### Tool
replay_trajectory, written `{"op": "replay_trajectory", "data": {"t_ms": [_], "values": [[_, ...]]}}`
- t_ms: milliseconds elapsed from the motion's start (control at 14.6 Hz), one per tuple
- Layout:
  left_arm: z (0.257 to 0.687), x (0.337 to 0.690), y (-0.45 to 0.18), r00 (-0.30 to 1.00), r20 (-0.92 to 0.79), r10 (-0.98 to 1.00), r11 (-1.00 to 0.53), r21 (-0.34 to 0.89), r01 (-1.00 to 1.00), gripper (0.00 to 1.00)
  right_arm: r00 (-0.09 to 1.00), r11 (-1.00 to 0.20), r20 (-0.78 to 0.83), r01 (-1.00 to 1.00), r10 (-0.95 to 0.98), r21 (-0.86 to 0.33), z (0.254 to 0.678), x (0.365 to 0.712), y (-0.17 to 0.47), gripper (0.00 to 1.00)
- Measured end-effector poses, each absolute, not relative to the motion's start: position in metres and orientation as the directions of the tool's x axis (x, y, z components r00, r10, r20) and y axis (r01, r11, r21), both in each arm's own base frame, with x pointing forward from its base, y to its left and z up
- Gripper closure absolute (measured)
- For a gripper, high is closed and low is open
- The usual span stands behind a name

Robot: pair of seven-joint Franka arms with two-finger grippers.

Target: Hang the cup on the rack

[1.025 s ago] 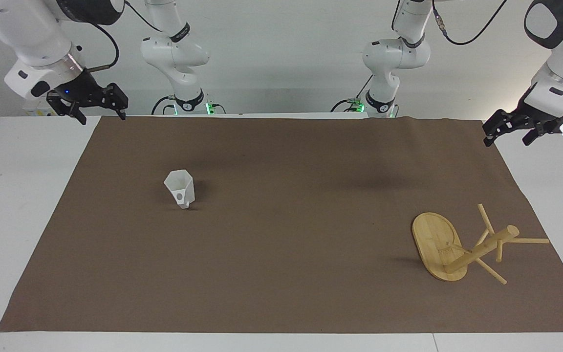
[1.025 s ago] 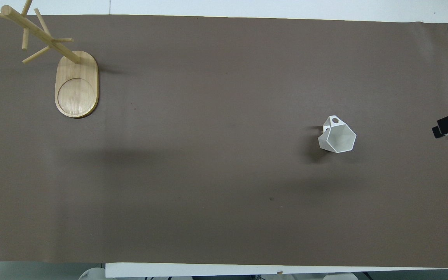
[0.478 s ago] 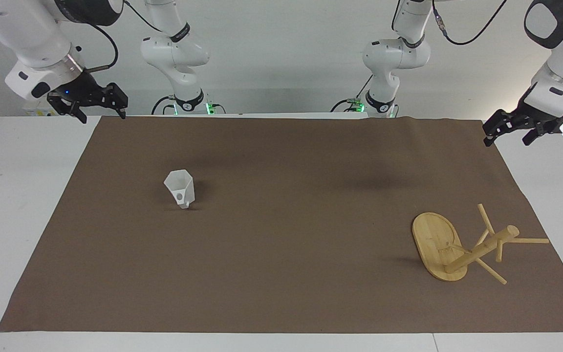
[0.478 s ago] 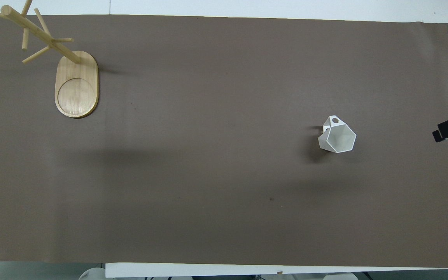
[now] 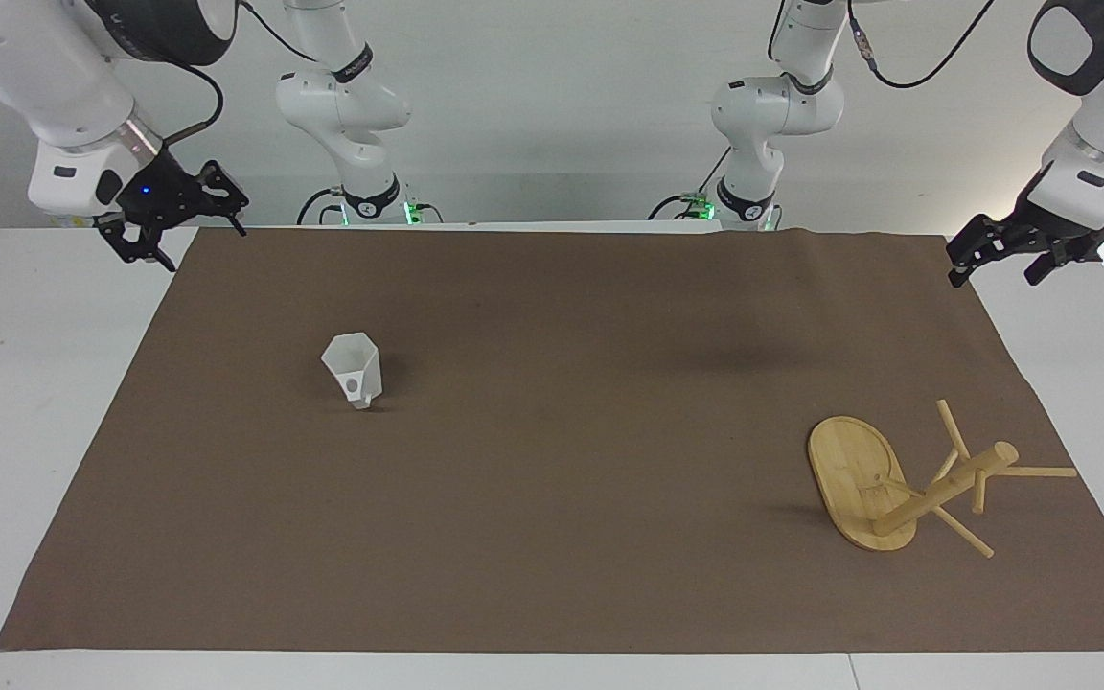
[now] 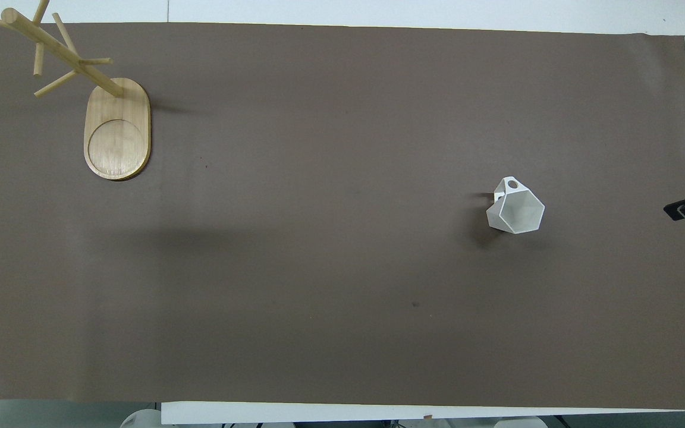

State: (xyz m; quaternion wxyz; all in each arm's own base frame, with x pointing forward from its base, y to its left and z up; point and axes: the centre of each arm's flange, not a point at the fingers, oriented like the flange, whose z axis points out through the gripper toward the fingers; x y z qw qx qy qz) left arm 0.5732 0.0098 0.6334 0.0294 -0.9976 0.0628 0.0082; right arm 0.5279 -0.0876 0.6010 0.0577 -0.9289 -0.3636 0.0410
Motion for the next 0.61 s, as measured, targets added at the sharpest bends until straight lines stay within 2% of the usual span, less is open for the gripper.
{"op": "replay_trajectory", "data": {"t_ms": [273, 615], "values": [[0.633, 0.573, 0.010, 0.992, -0.020, -0.125, -0.990, -0.058, -0.126, 0.00, 0.531, -0.488, 0.202, 0.843, 0.823, -0.226, 0.547, 0.545, -0.153, 0.00], [0.633, 0.573, 0.010, 0.992, -0.020, -0.125, -0.990, -0.058, -0.126, 0.00, 0.342, -0.231, 0.564, 0.937, 0.751, -0.261, 0.435, 0.567, -0.199, 0.00]]}}
